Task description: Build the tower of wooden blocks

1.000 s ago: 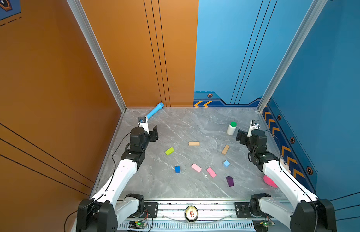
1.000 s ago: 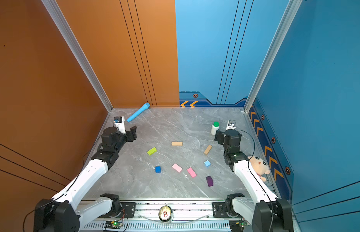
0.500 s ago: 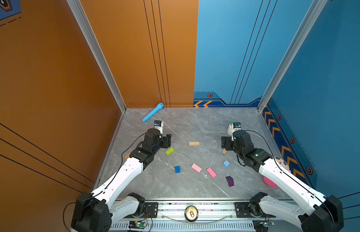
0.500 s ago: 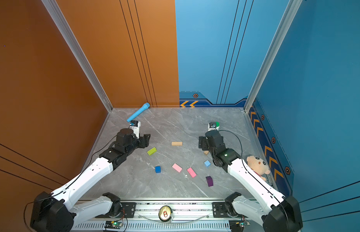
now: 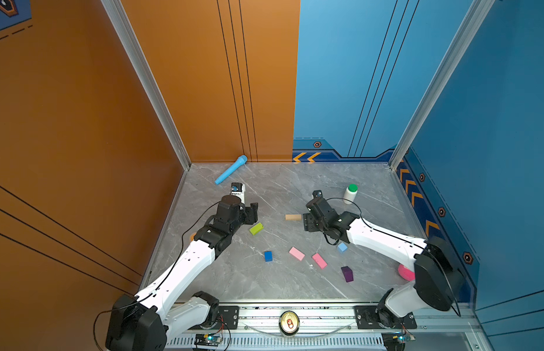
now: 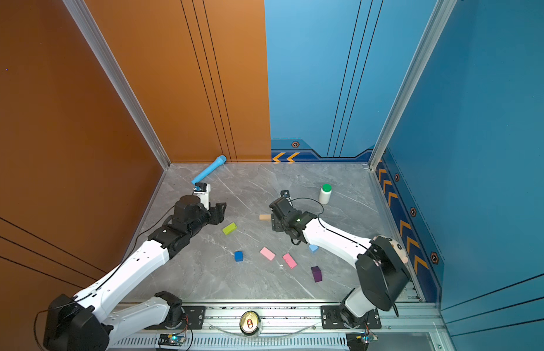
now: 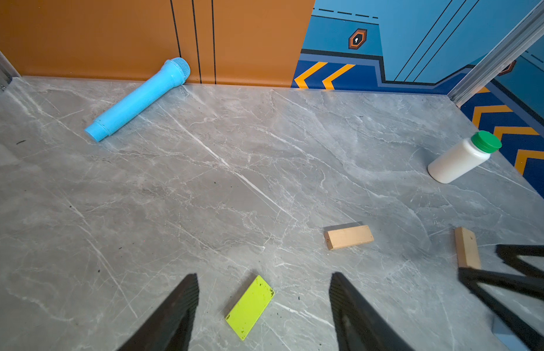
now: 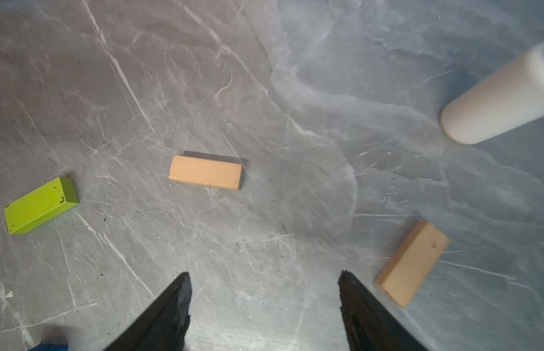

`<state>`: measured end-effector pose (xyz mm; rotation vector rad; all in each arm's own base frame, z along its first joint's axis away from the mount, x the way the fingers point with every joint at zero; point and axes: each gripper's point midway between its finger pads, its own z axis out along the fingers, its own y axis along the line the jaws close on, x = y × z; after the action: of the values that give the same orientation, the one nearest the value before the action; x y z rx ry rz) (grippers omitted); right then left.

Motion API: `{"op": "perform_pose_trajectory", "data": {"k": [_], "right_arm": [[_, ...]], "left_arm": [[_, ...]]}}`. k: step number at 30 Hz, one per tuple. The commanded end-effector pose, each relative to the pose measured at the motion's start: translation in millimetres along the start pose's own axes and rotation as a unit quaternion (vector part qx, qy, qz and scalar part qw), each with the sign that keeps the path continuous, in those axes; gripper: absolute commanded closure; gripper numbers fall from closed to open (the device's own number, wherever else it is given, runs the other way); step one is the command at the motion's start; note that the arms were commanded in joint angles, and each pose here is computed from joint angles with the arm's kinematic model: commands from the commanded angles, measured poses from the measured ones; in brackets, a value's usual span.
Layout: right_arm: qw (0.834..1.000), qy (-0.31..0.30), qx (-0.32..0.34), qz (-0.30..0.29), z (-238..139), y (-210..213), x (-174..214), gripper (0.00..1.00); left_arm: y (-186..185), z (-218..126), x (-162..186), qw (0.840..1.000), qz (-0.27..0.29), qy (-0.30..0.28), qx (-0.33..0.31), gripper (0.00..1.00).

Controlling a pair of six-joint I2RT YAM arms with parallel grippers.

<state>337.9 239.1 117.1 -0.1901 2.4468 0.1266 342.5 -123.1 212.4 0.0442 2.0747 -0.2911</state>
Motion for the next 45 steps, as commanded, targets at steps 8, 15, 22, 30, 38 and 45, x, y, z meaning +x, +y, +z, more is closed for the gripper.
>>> {"op": "perform_pose_trajectory", "data": {"k": [8, 15, 22, 30, 38, 45], "right_arm": [[0.998, 0.057, 0.002, -0.019, 50.2, 50.8, -3.7, 0.08], [0.997, 0.065, 0.033, -0.011, 71.7, 53.8, -7.9, 0.00], [0.997, 0.054, 0.055, 0.000, 80.1, 50.2, -16.0, 0.00], [0.996, 0.069, 0.060, 0.016, 101.4, 42.8, -10.9, 0.00], [0.995, 0.080, 0.043, 0.035, 114.9, 41.9, -13.5, 0.00], [0.995, 0.085, 0.041, 0.037, 119.8, 43.5, -11.1, 0.00]], "left_arm": [[13.1, -6.1, 3.3, 1.000, 0.004, -0.001, -0.025, 0.29], [23.6, -6.7, 4.8, 0.999, -0.001, -0.001, -0.038, 0.29], [31.8, -5.7, 6.5, 0.999, -0.009, 0.001, -0.045, 0.28], [36.2, -4.5, 7.5, 0.999, -0.017, 0.004, -0.046, 0.28], [35.5, -3.9, 7.7, 0.999, -0.020, 0.005, -0.043, 0.28], [36.1, -4.9, 7.1, 0.999, -0.020, 0.004, -0.044, 0.28]]}}
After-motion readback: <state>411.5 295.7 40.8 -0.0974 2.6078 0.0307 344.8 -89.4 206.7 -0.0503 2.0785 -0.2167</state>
